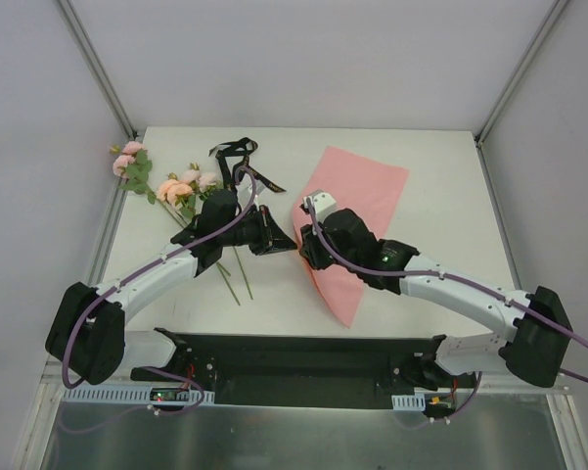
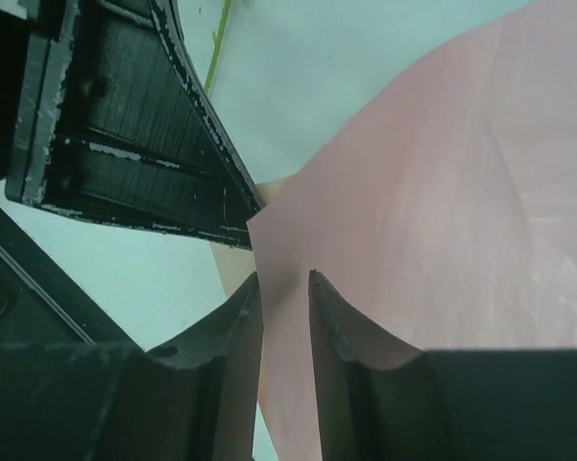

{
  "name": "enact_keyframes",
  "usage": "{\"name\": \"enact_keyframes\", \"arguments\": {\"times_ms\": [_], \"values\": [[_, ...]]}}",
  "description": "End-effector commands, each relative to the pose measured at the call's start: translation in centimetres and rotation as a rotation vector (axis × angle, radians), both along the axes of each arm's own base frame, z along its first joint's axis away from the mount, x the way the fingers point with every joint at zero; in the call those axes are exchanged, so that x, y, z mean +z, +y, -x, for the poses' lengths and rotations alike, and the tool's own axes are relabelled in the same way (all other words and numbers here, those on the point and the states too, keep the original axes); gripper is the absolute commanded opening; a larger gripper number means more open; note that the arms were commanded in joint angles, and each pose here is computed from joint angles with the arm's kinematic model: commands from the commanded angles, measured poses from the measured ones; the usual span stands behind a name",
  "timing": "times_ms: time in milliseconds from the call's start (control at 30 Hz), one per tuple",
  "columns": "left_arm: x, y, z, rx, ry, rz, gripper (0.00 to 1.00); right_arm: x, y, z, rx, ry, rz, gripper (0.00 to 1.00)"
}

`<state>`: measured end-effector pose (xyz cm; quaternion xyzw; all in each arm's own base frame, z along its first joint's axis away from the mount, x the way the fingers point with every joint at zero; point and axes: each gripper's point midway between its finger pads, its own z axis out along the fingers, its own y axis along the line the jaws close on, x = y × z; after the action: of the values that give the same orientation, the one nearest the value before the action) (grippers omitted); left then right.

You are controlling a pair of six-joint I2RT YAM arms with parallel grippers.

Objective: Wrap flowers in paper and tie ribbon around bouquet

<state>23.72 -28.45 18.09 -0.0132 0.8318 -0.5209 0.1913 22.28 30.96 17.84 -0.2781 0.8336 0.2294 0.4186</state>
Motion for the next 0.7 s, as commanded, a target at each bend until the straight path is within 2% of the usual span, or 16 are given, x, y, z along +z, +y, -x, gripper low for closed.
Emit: {"name": "enact_keyframes", "arguments": {"times_ms": [0,67,133,167,233,267,333,367,467,533,667], "values": [[1.2,-0.1,0.7,-0.026,-0.04,0.014,0.0,2.0,0.4,-1.4,-0.05,-0.03,-0.019,0.22],[1.3,-0.1,0.8,-0.029,-0.041,0.017,0.0,1.7,0.4,-1.5,-0.053,-0.026,-0.007,0.16],[1.2,0.0,0.7,-0.019,-0.047,0.009,0.0,1.7,0.2,-1.7,-0.067,-0.027,0.008,0.03],[1.0,0.3,0.5,-0.001,-0.053,-0.01,0.0,1.3,-1.2,-2.4,-0.152,-0.026,0.043,0.0],[0.4,0.7,0.2,0.026,-0.037,-0.046,0.0,1.2,-3.9,-3.6,-0.291,-0.04,0.091,0.0],[0.2,1.1,-0.2,0.056,-0.038,-0.068,0.0,0.8,-7.1,-4.2,-0.418,-0.064,0.168,0.0],[-0.5,1.7,-0.2,0.089,-0.026,-0.097,0.0,0.6,-12.1,-4.8,-0.634,-0.069,0.197,0.0],[-0.8,2.2,0.0,0.115,-0.021,-0.108,0.0,0.4,-15.8,-4.7,-0.752,-0.105,0.279,0.0],[-2.2,3.8,-0.4,0.207,-0.029,-0.16,0.0,-1.0,-23.6,-3.5,-1.008,-0.077,0.293,0.0],[-2.5,4.4,-0.6,0.235,-0.032,-0.175,0.0,-0.8,-27.3,-2.8,-1.142,-0.069,0.225,0.0],[-3.9,4.9,0.2,0.224,-0.026,-0.201,0.0,-3.3,-31.3,-0.7,-1.286,-0.016,0.178,0.0]]}}
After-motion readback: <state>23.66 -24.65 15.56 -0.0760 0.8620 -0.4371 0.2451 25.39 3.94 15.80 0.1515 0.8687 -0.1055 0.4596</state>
